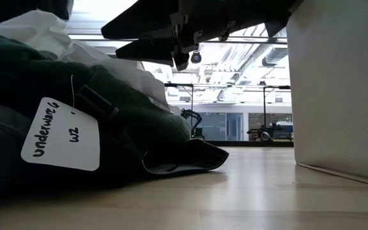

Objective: Sort clothes
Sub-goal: Put the white polo shirt into the top laundry bin

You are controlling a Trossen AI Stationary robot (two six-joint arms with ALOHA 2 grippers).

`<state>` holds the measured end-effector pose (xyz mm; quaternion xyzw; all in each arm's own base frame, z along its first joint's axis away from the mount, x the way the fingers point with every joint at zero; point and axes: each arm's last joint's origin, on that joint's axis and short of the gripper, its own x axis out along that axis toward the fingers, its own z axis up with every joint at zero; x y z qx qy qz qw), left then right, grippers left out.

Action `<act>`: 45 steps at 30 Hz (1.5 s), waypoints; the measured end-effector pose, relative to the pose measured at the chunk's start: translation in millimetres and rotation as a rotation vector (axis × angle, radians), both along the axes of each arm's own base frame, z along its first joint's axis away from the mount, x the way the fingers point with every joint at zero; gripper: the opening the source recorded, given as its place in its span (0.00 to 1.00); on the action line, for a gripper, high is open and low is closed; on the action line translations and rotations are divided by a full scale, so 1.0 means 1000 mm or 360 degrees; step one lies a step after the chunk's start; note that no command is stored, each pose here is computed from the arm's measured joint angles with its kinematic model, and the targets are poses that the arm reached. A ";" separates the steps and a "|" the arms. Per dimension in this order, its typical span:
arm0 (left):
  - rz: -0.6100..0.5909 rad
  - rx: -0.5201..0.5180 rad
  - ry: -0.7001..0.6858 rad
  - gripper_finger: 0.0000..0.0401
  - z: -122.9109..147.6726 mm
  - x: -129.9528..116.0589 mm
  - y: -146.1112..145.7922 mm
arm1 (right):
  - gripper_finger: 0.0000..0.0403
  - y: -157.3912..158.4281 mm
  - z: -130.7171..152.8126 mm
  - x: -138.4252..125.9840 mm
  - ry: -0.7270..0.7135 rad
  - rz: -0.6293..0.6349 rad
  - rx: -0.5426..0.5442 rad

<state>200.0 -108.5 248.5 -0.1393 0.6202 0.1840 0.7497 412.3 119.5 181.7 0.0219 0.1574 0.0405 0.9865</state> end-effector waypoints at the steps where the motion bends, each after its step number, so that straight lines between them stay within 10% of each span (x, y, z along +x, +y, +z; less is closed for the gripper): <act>1: 0.0007 0.0012 0.0025 0.06 -0.004 0.002 -0.001 | 0.59 0.000 0.000 0.000 -0.0001 0.0000 0.0000; 16: -0.0052 0.0314 -0.0259 0.67 0.022 -0.019 0.009 | 0.59 0.000 0.000 0.000 0.0001 0.0008 -0.0028; 22: -0.0069 0.0476 -0.0487 0.75 0.025 -0.025 0.002 | 0.59 0.000 0.000 0.000 0.0004 0.0009 -0.0026; 37: 0.0099 0.0187 -0.0739 0.70 -0.098 -0.041 0.001 | 0.59 0.000 0.000 0.000 0.0005 0.0023 -0.0025; 45: -0.0066 0.0224 -0.0757 0.18 -0.100 -0.038 0.001 | 0.59 0.000 0.000 0.000 0.0005 0.0023 -0.0025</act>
